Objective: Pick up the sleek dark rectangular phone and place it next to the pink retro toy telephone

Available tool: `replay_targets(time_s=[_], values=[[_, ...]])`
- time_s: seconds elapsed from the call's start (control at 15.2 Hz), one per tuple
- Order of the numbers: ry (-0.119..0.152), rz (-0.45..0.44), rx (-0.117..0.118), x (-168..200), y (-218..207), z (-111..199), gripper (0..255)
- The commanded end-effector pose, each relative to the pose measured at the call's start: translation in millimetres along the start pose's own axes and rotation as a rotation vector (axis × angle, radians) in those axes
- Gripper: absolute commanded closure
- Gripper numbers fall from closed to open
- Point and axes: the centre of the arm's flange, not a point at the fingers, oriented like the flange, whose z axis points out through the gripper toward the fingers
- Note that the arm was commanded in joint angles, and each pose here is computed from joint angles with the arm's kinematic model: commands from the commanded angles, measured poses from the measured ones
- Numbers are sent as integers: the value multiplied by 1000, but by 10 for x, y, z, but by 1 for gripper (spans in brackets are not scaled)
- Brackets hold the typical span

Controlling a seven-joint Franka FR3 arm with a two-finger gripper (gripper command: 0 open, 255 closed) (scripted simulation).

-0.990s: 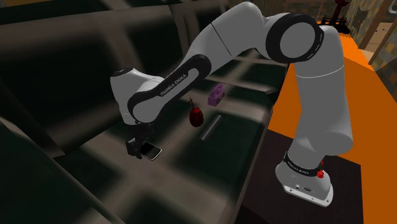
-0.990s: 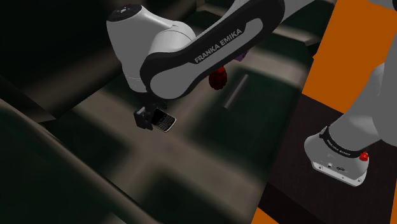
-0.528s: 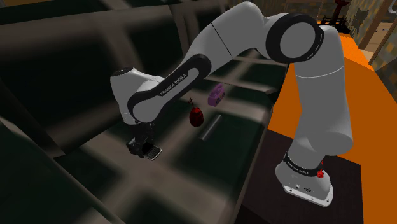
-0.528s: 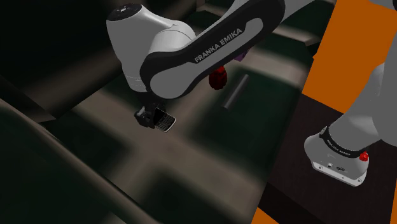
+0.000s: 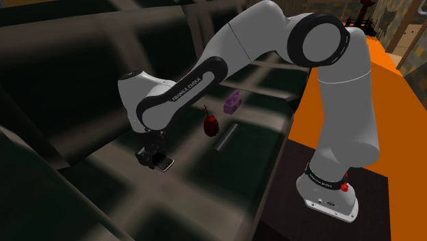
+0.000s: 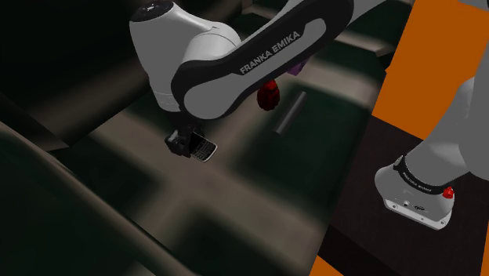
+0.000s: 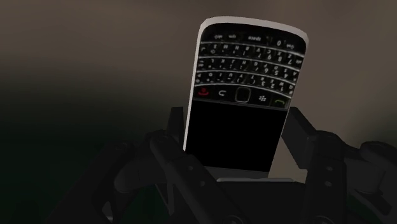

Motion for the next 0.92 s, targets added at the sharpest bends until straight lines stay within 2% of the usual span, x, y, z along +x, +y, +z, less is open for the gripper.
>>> replay_targets(time_s=[0.0,0.86], values=[[0,0,0,-2,-6,-89,255],[0,0,0,-20,-47,-774,255]])
